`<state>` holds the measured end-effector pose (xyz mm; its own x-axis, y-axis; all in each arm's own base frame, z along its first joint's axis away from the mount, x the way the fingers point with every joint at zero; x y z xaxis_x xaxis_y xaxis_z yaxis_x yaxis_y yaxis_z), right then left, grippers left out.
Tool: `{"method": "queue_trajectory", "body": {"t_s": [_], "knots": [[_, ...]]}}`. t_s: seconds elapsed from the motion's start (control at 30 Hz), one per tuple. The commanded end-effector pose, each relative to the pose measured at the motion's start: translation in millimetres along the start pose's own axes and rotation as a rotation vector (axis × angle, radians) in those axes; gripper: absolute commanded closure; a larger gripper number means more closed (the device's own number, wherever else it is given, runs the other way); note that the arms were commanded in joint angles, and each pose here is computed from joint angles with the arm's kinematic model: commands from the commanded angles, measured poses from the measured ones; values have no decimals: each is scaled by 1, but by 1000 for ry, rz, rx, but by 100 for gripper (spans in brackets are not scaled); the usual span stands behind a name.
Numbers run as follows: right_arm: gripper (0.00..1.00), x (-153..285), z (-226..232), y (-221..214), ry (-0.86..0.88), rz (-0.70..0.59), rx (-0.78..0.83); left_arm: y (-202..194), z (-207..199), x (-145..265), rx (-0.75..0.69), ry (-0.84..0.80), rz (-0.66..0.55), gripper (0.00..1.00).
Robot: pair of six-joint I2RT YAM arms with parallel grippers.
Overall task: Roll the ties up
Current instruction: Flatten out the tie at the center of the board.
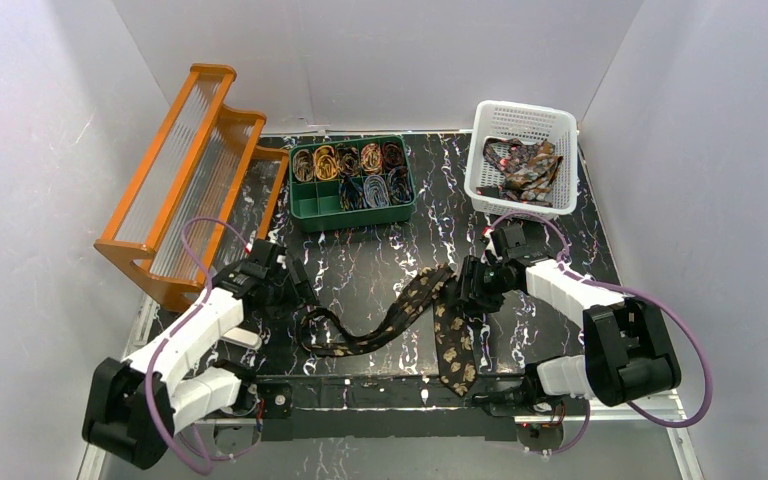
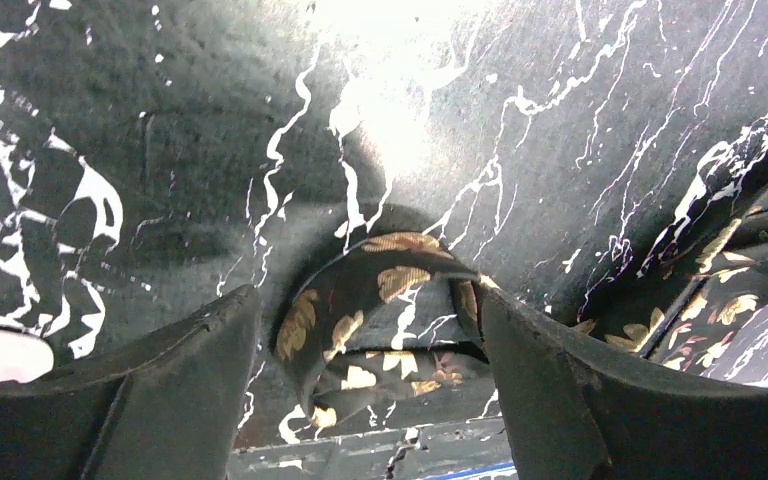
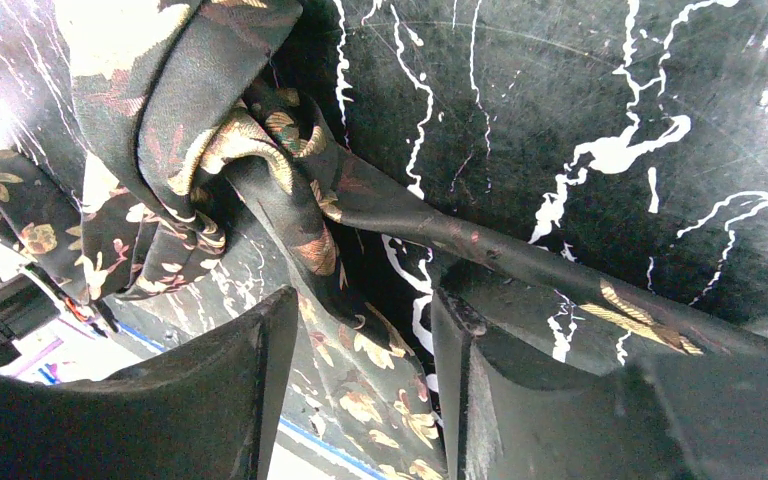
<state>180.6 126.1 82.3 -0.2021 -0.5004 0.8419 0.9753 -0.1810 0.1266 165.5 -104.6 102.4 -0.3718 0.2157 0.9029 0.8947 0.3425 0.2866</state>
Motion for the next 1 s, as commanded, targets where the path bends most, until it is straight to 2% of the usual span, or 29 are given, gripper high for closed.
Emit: {"method": "queue_trajectory", "body": {"t_s": [0.0,0.27,0.3,0.33,0.37,0.5,0.57,0.67,0.73,0.83,0.97], "knots": [[43,1,3,0,10,-10,13,-25,12,11,70,61,48,23],[52,-5,2,-3,13,0,30,-39,18,-1,59,172,67,29],[55,-5,3,-2,20,-2,33,-41,19,-3,59,182,65,31],[62,-5,4,-1,24,-4,35,-42,19,-6,62,179,64,33],[72,-5,5,0,25,-13,39,-42,19,-8,64,172,57,37],[90,4,7,17,-34,-106,73,-38,19,-18,57,159,15,57],[99,14,6,31,-111,-184,116,-33,14,-21,38,132,-5,74],[99,36,2,62,-262,-374,172,-22,-2,-22,16,51,-42,90],[99,52,7,83,-306,-496,241,-12,-14,-19,5,1,-72,97],[99,74,17,109,-348,-623,415,7,-32,-8,-14,-49,-137,99],[99,97,32,127,-360,-720,626,28,-43,5,-33,-42,-217,100]]}}
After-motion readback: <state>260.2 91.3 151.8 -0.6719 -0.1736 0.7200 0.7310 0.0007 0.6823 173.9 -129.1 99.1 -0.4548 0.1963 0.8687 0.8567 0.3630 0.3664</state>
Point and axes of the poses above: each gripper's point midway between its finger pads, its own x axis back along the fingers, its own z axis along the line the jaws close on, y = z × x, the point moved 6 cm from there along x, back along the fingers, and after that the axes turned 2 degrees about -x, right-handed, at the moved point
